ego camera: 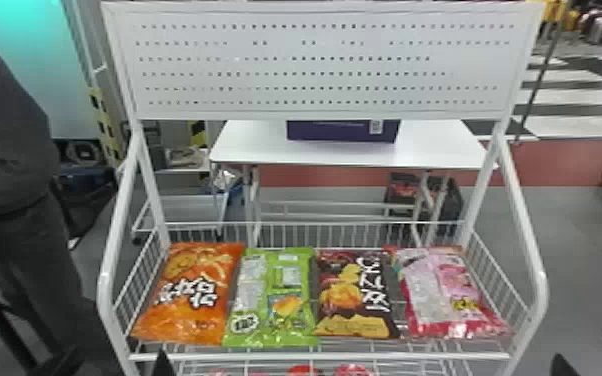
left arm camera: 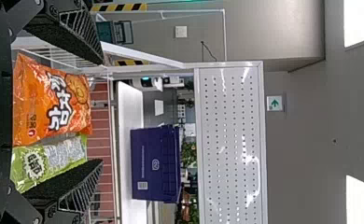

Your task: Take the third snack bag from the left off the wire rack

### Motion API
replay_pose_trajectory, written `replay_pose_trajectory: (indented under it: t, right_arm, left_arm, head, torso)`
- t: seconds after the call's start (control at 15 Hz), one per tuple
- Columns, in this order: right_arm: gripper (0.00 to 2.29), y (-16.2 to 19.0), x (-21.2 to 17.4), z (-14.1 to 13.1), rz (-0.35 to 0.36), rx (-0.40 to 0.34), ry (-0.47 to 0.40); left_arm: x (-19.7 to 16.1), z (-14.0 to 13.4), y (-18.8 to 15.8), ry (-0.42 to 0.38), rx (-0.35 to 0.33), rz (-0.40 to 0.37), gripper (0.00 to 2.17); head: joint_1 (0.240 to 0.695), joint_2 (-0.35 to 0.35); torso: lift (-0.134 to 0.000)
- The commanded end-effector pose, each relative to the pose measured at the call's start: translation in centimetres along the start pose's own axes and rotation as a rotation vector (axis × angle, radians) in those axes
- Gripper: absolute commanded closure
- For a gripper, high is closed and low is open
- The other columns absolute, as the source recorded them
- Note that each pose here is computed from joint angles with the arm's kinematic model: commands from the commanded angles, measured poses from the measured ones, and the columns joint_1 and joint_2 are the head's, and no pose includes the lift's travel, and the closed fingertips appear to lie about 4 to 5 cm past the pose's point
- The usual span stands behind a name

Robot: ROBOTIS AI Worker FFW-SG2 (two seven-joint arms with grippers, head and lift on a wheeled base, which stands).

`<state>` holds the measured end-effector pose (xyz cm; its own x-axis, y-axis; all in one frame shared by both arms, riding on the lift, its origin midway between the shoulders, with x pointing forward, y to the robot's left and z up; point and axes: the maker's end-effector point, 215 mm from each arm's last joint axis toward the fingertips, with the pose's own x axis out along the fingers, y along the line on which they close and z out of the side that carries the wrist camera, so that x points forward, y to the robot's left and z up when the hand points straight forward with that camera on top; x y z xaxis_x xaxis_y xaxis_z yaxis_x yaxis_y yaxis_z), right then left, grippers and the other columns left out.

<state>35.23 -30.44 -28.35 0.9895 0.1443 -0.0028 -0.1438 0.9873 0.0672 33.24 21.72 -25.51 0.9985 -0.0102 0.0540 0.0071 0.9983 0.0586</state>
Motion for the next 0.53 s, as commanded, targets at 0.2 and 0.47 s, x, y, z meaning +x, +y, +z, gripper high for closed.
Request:
replay_pose_trajectory:
  t: [0.2,0.47]
  right_arm:
    - [0.15,-0.13,0.08,-0.02,-0.004,0.006,-0.002]
    - [0.15,-0.24,0.18,-0.06,-0.005,0.008,-0.003]
  left_arm:
    - [0.18,-0.01,-0.01,-0.001,0.002,-0.001,0.14]
    - [0.26,-0.11,0.00,0.002,0.002,-0.001,0.14]
  head:
    - [0.499,0.000]
    - [0.499,0.000]
  torso:
    - [0.000]
    - [0.000]
